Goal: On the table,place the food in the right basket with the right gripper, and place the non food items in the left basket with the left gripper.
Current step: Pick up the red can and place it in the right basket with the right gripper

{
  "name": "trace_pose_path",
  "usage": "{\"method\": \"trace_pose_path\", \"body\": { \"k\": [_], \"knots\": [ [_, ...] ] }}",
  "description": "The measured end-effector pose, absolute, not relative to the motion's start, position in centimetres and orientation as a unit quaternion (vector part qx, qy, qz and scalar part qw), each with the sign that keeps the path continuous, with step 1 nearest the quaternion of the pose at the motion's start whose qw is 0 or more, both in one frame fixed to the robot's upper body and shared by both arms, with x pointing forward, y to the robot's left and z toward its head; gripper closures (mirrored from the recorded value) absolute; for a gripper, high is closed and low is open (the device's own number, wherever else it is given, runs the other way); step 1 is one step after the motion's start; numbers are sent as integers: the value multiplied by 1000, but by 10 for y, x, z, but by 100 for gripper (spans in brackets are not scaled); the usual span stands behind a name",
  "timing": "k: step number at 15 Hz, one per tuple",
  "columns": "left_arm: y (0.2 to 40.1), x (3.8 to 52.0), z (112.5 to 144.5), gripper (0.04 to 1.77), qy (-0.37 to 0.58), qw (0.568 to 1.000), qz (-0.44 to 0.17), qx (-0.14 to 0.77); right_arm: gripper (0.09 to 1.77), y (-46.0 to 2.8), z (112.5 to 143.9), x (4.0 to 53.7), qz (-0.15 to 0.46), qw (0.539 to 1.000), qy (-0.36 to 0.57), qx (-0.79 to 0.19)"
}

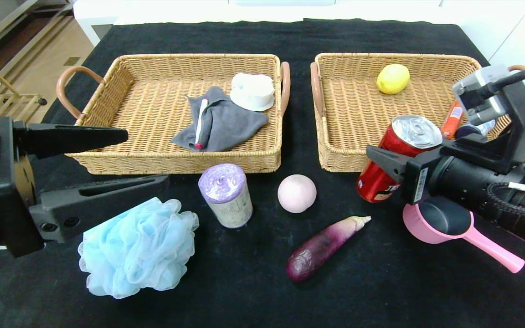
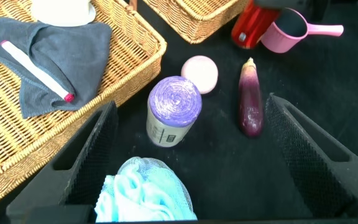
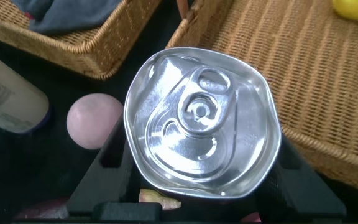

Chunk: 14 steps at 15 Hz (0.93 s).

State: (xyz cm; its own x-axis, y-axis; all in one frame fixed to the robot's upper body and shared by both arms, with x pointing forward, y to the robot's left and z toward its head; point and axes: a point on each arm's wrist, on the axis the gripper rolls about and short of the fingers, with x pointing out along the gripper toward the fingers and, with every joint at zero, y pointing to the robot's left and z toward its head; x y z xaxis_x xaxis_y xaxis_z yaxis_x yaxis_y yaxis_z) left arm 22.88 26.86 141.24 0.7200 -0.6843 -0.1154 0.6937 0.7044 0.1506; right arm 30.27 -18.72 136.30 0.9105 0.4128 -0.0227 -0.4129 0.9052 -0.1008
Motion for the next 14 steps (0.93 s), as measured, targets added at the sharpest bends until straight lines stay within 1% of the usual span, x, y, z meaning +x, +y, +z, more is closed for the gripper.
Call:
{"method": "trace_pose_path", "body": {
  "k": [6,9,14],
  "knots": [
    [269,229,1413,9,25,923,-373,92,83,-200,1400,293,199,979,-23,-42],
    [269,229,1413,9,25,923,-373,92,84,-214,1417,298,169,984,-39,-37],
    [269,229,1413,9,25,923,-373,92,84,-243,1441,320,96,992,-72,-37]
  ]
}}
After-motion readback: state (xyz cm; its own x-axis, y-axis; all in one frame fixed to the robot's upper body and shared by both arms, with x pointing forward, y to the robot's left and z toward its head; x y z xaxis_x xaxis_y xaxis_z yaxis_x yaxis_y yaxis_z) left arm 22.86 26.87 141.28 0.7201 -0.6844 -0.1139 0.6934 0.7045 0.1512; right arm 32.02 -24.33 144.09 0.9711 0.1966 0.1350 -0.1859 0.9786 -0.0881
